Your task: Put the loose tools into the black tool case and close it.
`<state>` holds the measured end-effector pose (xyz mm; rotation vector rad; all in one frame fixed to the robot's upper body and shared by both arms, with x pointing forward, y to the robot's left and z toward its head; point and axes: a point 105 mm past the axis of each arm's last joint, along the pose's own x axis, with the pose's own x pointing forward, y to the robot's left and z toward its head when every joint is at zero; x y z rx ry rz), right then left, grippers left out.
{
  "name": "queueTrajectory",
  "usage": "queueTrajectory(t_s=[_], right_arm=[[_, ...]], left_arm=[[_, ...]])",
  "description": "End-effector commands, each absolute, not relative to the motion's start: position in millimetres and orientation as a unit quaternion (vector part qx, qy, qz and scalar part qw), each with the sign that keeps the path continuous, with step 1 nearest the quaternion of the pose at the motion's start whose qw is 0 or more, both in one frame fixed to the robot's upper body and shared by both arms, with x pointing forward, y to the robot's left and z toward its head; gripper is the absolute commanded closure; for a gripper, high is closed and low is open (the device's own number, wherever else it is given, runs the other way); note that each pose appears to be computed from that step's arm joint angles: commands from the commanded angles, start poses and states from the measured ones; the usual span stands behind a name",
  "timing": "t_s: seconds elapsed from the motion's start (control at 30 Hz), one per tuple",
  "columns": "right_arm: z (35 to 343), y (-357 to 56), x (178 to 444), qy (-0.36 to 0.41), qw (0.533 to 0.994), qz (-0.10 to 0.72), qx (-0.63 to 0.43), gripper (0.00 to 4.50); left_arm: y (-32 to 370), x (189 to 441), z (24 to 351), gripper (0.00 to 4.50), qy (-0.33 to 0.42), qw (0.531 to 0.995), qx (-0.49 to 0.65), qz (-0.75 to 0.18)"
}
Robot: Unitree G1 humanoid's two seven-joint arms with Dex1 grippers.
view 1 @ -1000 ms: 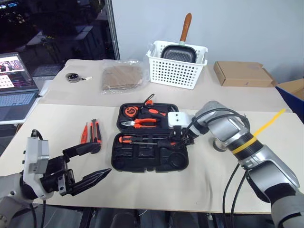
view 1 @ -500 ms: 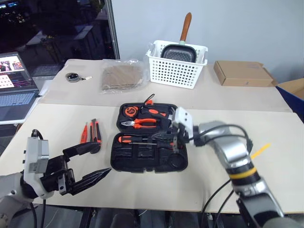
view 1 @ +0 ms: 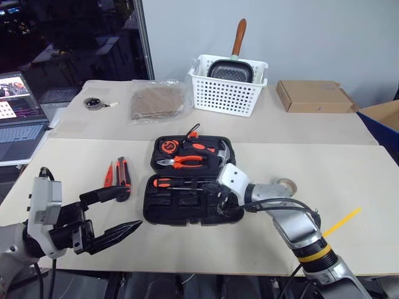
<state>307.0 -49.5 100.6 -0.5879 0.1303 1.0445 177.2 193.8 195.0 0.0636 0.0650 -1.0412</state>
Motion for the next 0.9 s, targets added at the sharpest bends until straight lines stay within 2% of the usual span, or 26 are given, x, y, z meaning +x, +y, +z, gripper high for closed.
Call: queueTrajectory(t_s=[0.03, 0.13, 0.2, 0.37, 0.43, 0.53, 0.57, 0.6, 0.7, 0.9], right_arm=[[63.6, -62.1, 301.2, 0.143, 0.800, 0.487, -0.320, 4.44], [56.7, -64.8, 301.4, 0.161, 0.799, 0.478, -0.326, 4.44], [64.5, -59.7, 300.9, 0.143, 0.806, 0.482, -0.313, 4.44], [144.3, -35.0, 295.3, -0.042, 0.853, 0.495, -0.162, 4.44], [163.6, -37.6, 292.1, -0.055, 0.858, 0.501, -0.104, 4.44], [190.7, -39.8, 274.9, -0.088, 0.827, 0.551, -0.068, 4.44], [195.5, -41.0, 270.8, -0.093, 0.819, 0.562, -0.068, 3.90], [203.6, -43.7, 265.5, -0.097, 0.805, 0.582, -0.065, 3.77], [219.8, -55.6, 251.0, -0.101, 0.762, 0.634, -0.081, 2.72], [223.1, -87.9, 244.5, -0.074, 0.732, 0.664, -0.132, 0.74]], left_arm=[[193.1, 176.5, 200.9, 0.00, 0.022, 0.867, 0.049, -0.495], [192.3, 175.6, 198.9, 0.00, 0.026, 0.867, 0.050, -0.495], [193.2, 175.0, 196.1, 0.00, 0.033, 0.870, 0.052, -0.488], [204.2, 186.7, 189.3, 0.00, 0.035, 0.911, 0.053, -0.407], [213.9, 199.3, 188.7, 0.00, 0.022, 0.938, 0.068, -0.339], [228.9, 216.0, 181.1, 0.00, 0.046, 0.967, 0.067, -0.240], [233.5, 219.8, 178.2, 0.00, 0.059, 0.973, 0.069, -0.212], [239.9, 225.7, 172.4, 0.00, 0.087, 0.978, 0.060, -0.181], [246.8, 239.4, 162.1, 0.00, 0.149, 0.977, 0.033, -0.146], [276.0, 272.0, 160.0, 0.00, 0.181, 0.983, 0.000, -0.016]])
